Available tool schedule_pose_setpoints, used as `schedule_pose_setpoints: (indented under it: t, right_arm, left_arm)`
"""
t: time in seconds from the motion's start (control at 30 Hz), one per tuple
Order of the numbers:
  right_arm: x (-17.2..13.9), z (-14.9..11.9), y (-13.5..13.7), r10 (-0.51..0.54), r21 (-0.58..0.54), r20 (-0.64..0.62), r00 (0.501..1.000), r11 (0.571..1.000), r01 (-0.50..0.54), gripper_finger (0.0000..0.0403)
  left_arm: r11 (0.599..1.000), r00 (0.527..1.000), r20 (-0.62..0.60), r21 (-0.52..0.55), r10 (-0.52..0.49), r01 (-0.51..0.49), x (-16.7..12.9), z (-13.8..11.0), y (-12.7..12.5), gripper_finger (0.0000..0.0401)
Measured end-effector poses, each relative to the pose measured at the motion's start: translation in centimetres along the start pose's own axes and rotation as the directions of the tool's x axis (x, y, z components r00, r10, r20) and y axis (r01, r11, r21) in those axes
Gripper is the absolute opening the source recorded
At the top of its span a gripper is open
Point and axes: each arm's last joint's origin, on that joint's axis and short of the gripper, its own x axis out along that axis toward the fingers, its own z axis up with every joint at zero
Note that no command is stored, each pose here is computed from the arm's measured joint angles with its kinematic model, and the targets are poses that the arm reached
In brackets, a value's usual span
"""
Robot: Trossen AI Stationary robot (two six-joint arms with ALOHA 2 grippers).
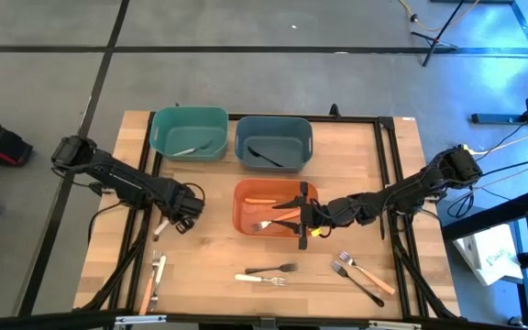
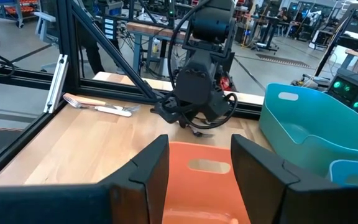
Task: Sort silverware by color (type)
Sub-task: Put the white fork into the green bin
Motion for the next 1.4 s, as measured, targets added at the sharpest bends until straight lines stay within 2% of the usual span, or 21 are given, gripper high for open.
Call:
schedule_pose_setpoints:
  t: [0.17, 0.47, 0.7, 0.8, 0.93, 1.07, 1.2, 1.3, 1.4]
  right_arm:
    - [0.0, 0.0, 0.0, -0.001, 0.0, 0.0, 1.0, 1.0, 0.001, 0.0161]
    - [0.0, 0.0, 0.0, -0.002, 0.0, -0.001, 1.0, 1.0, 0.002, 0.0161]
    - [0.0, 0.0, 0.0, -0.003, -0.001, -0.001, 1.0, 1.0, 0.003, 0.0161]
    - [0.0, 0.0, 0.0, -0.003, 0.0, -0.001, 1.0, 1.0, 0.003, 0.0161]
    - [0.0, 0.0, 0.0, -0.003, -0.001, -0.002, 1.0, 1.0, 0.003, 0.0161]
    - [0.0, 0.0, 0.0, -0.003, -0.001, -0.003, 1.0, 1.0, 0.003, 0.0161]
    - [0.0, 0.0, 0.0, -0.003, -0.001, -0.003, 1.0, 1.0, 0.003, 0.0161]
    - [0.0, 0.0, 0.0, -0.003, -0.001, -0.003, 1.0, 1.0, 0.003, 0.0161]
    - [0.0, 0.0, 0.0, -0.003, -0.001, -0.003, 1.0, 1.0, 0.003, 0.0161]
  left_arm:
    - [1.0, 1.0, 0.009, 0.023, 0.001, -0.001, 0.0, 0.1, 0.0, 0.0031]
    - [0.997, 0.999, 0.041, 0.079, -0.014, 0.011, -0.8, 0.3, -0.6, 0.0051]
    - [0.982, 0.991, 0.113, 0.183, -0.074, 0.053, -4.2, 1.1, -2.0, 0.0045]
    - [0.962, 0.977, 0.18, 0.266, -0.115, 0.064, -6.5, 1.4, -2.5, 0.0046]
    - [0.893, 0.944, 0.277, 0.449, -0.18, 0.039, -9.8, 1.4, -2.4, 0.0046]
    - [0.848, 0.889, 0.416, 0.527, -0.193, -0.062, -12.7, 1.5, -1.5, 0.0047]
    - [0.858, 0.804, 0.584, 0.464, -0.108, -0.222, -14.6, 1.8, 0.2, 0.0047]
    - [0.886, 0.735, 0.678, 0.34, 0.003, -0.317, -15.2, 2.5, 1.7, 0.0047]
    - [0.904, 0.697, 0.708, 0.215, 0.116, -0.369, -15.5, 3.5, 3.3, 0.0047]
